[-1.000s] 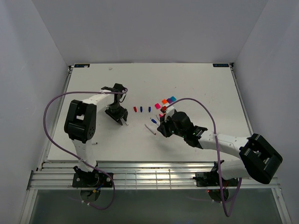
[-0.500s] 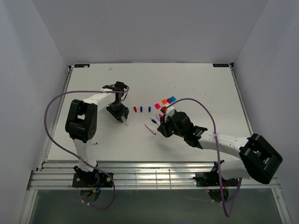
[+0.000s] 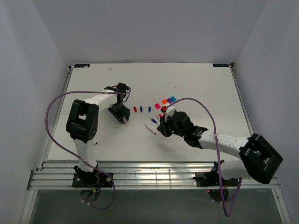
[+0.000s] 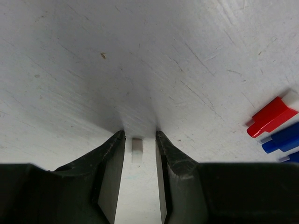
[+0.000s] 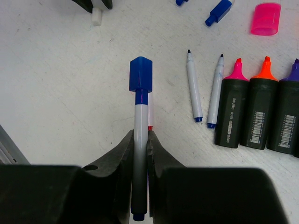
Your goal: Open the pen caps
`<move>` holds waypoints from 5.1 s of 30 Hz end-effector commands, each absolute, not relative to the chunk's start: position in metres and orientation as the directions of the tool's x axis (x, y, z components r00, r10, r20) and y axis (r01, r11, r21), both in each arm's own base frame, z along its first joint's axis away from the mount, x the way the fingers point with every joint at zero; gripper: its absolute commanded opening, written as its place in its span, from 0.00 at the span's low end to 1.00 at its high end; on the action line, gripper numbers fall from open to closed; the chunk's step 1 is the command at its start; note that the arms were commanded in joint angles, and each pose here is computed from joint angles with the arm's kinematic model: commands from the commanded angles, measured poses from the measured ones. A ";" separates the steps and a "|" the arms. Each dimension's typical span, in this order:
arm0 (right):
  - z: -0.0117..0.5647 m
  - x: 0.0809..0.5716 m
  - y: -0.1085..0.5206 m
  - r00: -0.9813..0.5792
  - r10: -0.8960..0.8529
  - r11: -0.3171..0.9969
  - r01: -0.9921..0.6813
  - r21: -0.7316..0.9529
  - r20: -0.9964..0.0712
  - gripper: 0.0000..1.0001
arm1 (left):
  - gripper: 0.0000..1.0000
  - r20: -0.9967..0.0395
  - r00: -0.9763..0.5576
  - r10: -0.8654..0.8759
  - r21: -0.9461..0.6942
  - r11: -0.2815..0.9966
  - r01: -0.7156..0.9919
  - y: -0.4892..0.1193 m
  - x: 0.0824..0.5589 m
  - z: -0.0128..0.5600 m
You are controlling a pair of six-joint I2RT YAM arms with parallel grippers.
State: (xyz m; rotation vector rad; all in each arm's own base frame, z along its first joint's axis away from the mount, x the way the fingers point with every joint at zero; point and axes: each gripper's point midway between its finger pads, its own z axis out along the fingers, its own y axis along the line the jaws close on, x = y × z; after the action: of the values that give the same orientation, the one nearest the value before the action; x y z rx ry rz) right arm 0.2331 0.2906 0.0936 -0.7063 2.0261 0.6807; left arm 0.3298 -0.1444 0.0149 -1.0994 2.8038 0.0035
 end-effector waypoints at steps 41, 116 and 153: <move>0.115 0.222 0.349 -0.489 -0.243 0.584 -0.763 0.276 -0.838 0.08 | 0.00 -0.272 -0.739 -0.617 -0.224 0.787 -0.575 -0.189 0.330 0.099; 0.151 0.222 0.369 -0.411 -0.107 0.700 -0.678 0.224 -0.905 0.08 | 0.00 -0.213 -0.728 -0.652 -0.479 0.719 -0.504 -0.214 0.307 0.171; 0.157 0.228 0.375 -0.398 -0.087 0.703 -0.674 0.226 -0.913 0.08 | 0.00 -0.178 -0.740 -0.648 -0.526 0.698 -0.485 -0.221 0.300 0.178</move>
State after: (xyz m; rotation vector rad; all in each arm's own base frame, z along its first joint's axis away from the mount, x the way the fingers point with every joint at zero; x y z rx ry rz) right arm 0.2213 0.3650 0.1286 -0.6507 1.9722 0.6808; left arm 0.2986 -0.2211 0.1605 -0.8695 2.6207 -0.5935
